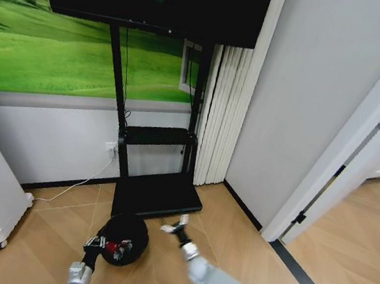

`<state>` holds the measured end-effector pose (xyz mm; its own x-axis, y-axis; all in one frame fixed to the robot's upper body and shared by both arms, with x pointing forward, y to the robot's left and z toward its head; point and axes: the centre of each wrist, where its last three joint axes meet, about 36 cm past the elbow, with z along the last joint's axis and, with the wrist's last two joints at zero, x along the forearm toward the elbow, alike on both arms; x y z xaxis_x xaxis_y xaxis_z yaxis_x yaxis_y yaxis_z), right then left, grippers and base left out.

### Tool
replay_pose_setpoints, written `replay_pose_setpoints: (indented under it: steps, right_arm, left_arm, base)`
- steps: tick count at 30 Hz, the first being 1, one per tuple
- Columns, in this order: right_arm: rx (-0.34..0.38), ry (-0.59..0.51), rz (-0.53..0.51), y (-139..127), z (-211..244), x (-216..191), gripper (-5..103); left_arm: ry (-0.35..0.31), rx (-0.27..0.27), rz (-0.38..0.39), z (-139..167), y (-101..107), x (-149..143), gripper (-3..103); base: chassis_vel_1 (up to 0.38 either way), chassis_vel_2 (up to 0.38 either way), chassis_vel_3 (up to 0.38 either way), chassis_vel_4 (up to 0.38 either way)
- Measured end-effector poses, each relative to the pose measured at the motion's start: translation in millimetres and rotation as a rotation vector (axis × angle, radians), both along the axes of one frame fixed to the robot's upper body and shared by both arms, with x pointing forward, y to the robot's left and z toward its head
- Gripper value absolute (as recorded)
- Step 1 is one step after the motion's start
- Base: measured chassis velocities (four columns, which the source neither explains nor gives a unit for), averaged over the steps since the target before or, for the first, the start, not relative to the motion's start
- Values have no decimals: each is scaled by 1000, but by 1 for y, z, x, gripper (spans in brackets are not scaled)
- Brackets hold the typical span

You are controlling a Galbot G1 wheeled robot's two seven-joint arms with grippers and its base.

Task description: Pick up the trash bin and place the garbage on the floor into it.

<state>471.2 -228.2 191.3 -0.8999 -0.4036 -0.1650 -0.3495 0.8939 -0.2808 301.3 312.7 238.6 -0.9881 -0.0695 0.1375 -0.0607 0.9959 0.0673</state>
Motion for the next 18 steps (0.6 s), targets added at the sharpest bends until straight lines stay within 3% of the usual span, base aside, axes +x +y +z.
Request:
replay_pose_setpoints:
  steps: [1, 4, 15, 18]
  right_arm:
    - [-23, -1, -18, -21, 1, -3, 100]
    - [-66, -30, -8, -52, 0, -14, 100]
    - [-60, -10, -58, -80, -8, -48, 100]
    - [-87, -15, -43, -90, -10, -56, 100]
  left_arm:
    - [2, 1, 0, 0, 1, -2, 7]
    - [8, -2, -3, 0, -2, -10, 7]
    - [11, -1, -13, -1, -8, -29, 7]
    - [14, 0, -16, -2, -10, -36, 7]
  base:
    - [0, 0, 0, 0]
    - [0, 0, 0, 0]
    - [0, 0, 0, 0]
    - [0, 0, 0, 0]
